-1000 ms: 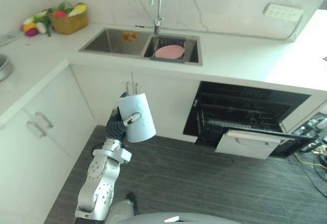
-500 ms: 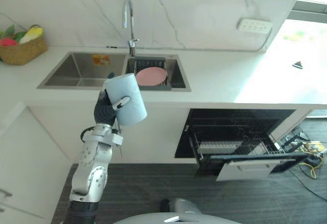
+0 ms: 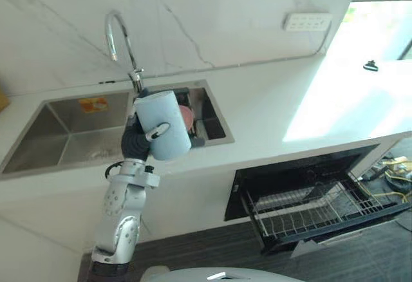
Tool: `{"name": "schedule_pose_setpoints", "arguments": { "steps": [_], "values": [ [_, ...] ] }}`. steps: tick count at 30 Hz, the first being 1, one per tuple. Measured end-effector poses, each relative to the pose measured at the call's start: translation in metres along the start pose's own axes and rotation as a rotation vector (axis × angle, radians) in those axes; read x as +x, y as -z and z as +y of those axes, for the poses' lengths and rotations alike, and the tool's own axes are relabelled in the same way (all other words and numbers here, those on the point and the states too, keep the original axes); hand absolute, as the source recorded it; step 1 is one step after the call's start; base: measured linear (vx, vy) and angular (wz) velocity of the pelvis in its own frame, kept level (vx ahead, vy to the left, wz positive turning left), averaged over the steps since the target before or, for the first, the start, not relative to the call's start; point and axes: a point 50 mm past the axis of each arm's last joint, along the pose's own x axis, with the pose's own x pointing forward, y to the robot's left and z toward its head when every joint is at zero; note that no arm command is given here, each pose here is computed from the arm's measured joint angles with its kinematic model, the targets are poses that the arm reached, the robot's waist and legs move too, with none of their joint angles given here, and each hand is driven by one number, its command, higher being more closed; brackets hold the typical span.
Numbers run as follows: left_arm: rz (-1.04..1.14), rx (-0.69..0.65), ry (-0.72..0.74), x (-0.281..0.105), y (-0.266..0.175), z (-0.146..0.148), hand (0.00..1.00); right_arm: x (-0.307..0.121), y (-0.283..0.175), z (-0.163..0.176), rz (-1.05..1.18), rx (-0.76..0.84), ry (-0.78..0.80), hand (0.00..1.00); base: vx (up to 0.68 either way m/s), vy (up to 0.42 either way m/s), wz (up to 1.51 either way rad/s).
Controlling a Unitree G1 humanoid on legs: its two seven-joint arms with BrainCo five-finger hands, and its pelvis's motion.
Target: Walk over to the sink, pick up the cup, carry it to the dishwasher, place the cup inside the dishwasher, then close the dishwasher door
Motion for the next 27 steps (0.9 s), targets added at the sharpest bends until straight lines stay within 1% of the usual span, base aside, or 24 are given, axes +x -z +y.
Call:
{"name": "schedule_pose_setpoints", "arguments": {
  "steps": [3,7,9,11,12,14,15,17,18,20,21,22,23,25,26,27],
  "values": [
    [0.003,0.02,0.022,0.0,-0.001,0.0,1.0,0.0,0.02,0.001,0.013,0.134,-0.003,0.0,0.17,0.248,-0.32],
    [0.017,0.048,0.046,0.002,0.002,0.001,1.0,0.0,0.022,-0.002,-0.018,0.141,0.028,0.0,0.04,0.097,-0.34],
    [0.015,0.044,0.062,0.004,0.003,-0.001,1.0,-0.001,0.015,-0.007,-0.069,0.193,0.06,0.0,-0.06,0.033,-0.29],
    [-0.008,0.04,0.096,0.008,0.0,-0.006,1.0,-0.004,-0.007,-0.01,-0.193,0.264,0.073,0.0,-0.09,0.007,-0.52],
    [-0.016,0.041,0.099,0.009,-0.001,-0.006,1.0,-0.005,-0.018,-0.008,-0.248,0.265,0.064,0.0,-0.08,0.019,-0.78],
    [-0.04,0.042,0.109,0.013,-0.004,-0.008,1.0,-0.022,-0.072,0.01,-0.5,0.233,-0.011,0.0,-0.06,0.027,-0.87],
    [-0.049,0.04,0.116,0.015,-0.006,-0.01,1.0,-0.029,-0.086,0.016,-0.562,0.217,-0.036,0.0,-0.05,0.02,-0.86],
    [-0.113,0.041,0.138,0.025,-0.016,-0.016,1.0,-0.063,-0.133,0.049,-0.795,0.179,-0.165,0.0,-0.05,0.012,-0.86],
    [-0.131,0.042,0.133,0.027,-0.019,-0.016,1.0,-0.073,-0.142,0.058,-0.85,0.176,-0.204,0.0,-0.05,-0.006,-0.86],
    [-0.187,0.04,0.105,0.03,-0.027,-0.015,1.0,-0.121,-0.173,0.089,-1.081,0.16,-0.358,0.0,-0.04,-0.019,-0.82],
    [-0.194,0.036,0.095,0.03,-0.027,-0.015,1.0,-0.133,-0.178,0.094,-1.135,0.154,-0.395,0.0,-0.01,-0.021,-0.79],
    [-0.206,0.024,0.068,0.03,-0.028,-0.014,1.0,-0.158,-0.186,0.107,-1.236,0.129,-0.46,0.0,0.0,-0.019,-0.69],
    [-0.213,0.018,0.049,0.03,-0.029,-0.012,1.0,-0.17,-0.188,0.114,-1.283,0.11,-0.498,0.0,0.0,-0.01,-0.97],
    [-0.268,0.005,-0.053,0.029,-0.036,0.0,1.0,-0.212,-0.186,0.156,-1.413,0.019,-0.711,0.0,0.0,-0.018,-1.14],
    [-0.279,0.0,-0.077,0.028,-0.037,0.003,1.0,-0.222,-0.183,0.168,-1.431,-0.001,-0.782,0.0,0.02,-0.057,-1.2],
    [-0.301,-0.001,-0.129,0.027,-0.04,0.011,1.0,-0.241,-0.178,0.192,-1.459,-0.044,-0.933,0.0,0.01,-0.067,-1.15]
  ]
}}
